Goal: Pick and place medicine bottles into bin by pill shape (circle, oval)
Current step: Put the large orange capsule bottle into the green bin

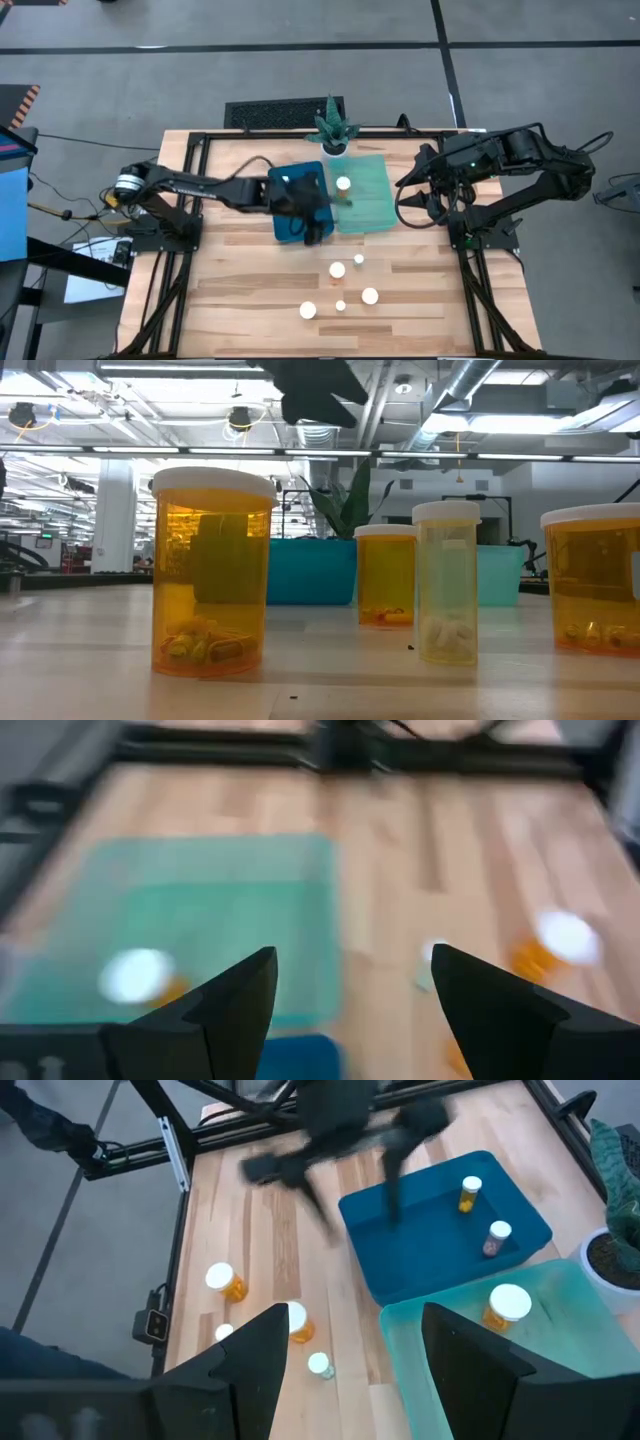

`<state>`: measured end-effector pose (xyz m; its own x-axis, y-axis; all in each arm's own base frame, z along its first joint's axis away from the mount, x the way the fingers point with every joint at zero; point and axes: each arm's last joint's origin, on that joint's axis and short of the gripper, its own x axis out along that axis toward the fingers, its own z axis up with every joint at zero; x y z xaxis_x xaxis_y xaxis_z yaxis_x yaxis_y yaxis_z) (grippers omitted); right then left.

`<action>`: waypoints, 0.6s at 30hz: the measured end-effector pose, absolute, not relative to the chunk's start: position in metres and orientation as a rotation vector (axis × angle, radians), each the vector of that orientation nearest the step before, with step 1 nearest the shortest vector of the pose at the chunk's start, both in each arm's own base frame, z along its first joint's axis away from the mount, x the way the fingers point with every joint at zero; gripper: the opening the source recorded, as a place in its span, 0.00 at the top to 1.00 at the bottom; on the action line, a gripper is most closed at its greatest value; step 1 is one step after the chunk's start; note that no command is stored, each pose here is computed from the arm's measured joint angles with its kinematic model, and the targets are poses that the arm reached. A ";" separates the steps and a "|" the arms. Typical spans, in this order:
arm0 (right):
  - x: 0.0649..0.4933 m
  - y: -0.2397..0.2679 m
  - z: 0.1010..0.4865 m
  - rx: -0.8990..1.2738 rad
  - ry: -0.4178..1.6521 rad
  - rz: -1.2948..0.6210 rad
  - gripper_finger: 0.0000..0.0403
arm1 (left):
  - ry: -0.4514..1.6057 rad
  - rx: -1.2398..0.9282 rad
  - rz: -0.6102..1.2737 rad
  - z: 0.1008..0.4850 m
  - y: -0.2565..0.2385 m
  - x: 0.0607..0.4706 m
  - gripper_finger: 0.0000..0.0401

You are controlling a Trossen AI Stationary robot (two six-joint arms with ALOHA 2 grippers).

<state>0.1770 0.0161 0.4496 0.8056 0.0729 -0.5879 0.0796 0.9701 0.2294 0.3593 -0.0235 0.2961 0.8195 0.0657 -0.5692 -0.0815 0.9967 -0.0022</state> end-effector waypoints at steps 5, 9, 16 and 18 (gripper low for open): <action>0.177 0.016 0.449 0.252 0.639 -0.005 0.41 | 0.663 0.064 -0.056 0.273 -0.057 0.367 0.36; 0.177 0.016 0.449 0.253 0.636 -0.005 0.41 | 0.642 0.067 -0.139 0.257 -0.074 0.377 0.36; 0.178 0.016 0.449 0.253 0.635 -0.007 0.41 | 0.613 0.058 -0.341 0.228 -0.085 0.398 0.36; 0.178 0.016 0.449 0.253 0.635 -0.007 0.41 | 0.608 0.051 -0.383 0.220 -0.086 0.403 0.36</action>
<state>0.1784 0.0159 0.4494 0.8061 0.0712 -0.5875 0.0834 0.9692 0.2318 0.4028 -0.0864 0.2198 0.7527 -0.3362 -0.5660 0.3660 0.9284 -0.0648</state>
